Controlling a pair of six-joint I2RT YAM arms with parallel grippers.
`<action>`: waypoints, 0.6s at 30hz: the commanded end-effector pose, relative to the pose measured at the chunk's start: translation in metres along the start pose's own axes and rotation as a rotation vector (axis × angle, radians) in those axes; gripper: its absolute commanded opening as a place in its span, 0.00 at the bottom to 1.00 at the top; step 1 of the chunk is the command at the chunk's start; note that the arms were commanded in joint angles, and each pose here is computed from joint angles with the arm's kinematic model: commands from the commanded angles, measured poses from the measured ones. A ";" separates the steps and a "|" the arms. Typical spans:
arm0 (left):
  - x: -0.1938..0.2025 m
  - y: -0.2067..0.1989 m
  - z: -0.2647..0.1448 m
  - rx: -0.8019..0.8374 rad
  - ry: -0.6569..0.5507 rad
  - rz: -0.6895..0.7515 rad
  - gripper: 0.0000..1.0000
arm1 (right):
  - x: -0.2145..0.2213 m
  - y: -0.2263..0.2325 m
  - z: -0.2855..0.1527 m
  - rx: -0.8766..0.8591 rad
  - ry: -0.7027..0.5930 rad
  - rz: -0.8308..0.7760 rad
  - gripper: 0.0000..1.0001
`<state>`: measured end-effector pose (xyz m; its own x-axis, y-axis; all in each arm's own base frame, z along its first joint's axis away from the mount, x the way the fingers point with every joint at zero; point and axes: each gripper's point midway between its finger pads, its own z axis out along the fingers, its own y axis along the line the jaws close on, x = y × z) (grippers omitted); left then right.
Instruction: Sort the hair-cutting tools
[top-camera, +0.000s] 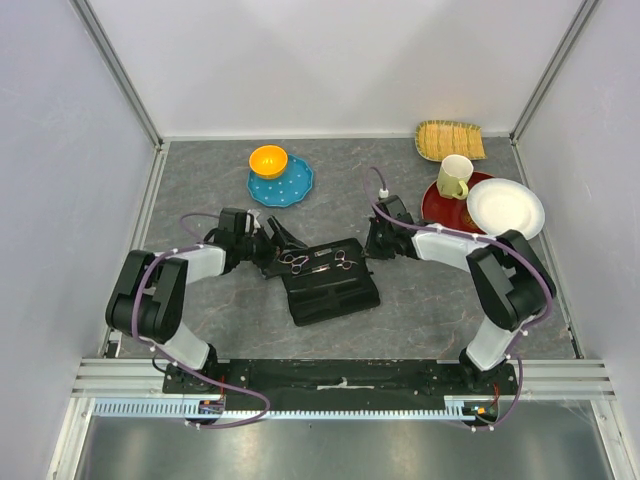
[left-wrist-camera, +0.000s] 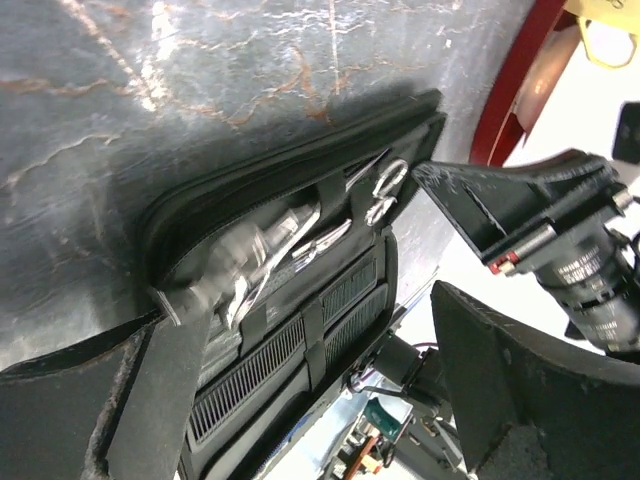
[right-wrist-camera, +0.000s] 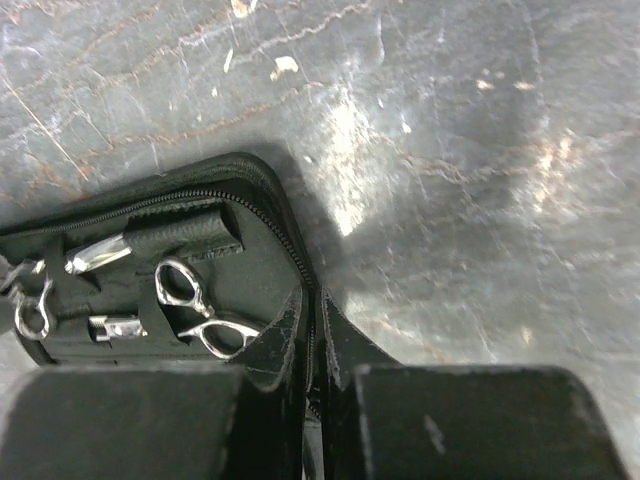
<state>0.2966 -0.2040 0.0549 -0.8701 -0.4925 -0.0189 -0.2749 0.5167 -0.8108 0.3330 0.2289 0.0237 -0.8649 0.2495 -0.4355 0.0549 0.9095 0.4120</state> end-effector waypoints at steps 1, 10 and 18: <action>0.001 0.009 -0.011 -0.137 0.004 -0.012 0.96 | -0.039 0.002 -0.035 0.081 -0.117 -0.073 0.13; -0.010 -0.006 -0.026 -0.184 -0.042 0.050 0.91 | -0.063 0.042 -0.053 0.001 -0.184 -0.166 0.25; -0.002 0.012 -0.022 -0.203 -0.020 0.103 0.34 | -0.010 0.126 -0.034 -0.249 -0.056 -0.377 0.11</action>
<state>0.2890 -0.1837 0.0661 -0.8686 -0.4929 -0.0500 -0.3296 0.6503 -0.6844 0.3410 0.2807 0.0999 -0.7924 0.0380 -0.6089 -0.2246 0.9098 0.3491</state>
